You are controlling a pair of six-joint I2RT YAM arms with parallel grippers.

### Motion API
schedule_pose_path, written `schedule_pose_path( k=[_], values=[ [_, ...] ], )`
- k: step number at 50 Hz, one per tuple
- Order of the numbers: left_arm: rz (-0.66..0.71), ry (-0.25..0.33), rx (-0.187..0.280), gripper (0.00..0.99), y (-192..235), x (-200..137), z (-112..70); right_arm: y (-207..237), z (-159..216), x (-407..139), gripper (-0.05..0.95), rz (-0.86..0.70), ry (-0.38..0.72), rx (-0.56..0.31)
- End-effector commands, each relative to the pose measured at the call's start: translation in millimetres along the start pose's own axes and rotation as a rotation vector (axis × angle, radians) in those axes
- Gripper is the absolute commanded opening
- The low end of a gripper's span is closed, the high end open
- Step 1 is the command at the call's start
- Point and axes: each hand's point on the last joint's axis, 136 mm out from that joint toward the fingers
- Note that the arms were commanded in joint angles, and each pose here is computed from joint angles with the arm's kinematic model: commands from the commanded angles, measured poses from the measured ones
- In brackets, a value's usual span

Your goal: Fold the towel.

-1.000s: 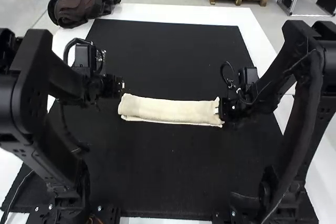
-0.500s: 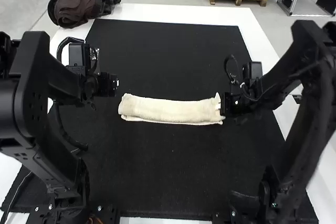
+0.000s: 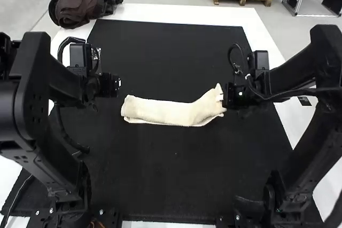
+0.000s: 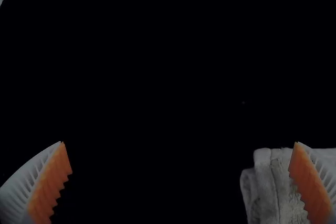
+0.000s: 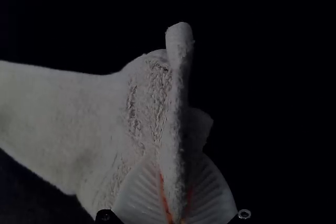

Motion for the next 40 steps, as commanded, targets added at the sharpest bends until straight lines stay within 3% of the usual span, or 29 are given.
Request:
schedule_pose_path(
  k=[1,40],
  values=[
    [-0.013,-0.019,0.001,0.969,-1.2,-1.4,4.9,-18.4,30.2,3.3,-0.02,-0.028,-0.057,-0.042],
    [-0.001,-0.060,0.008,0.969,12.0,0.0,12.6,-34.0,150.9,57.3,-0.02,0.018,-0.262,-0.171]
  ],
)
Point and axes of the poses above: each hand's point on the last joint's axis, 136 mm out from that joint toward the fingers, its own x axis out along the fingers, its own z axis along the line the jaws close on, y = z × x, and after that the axes turned 6 degrees about -x, right-handed
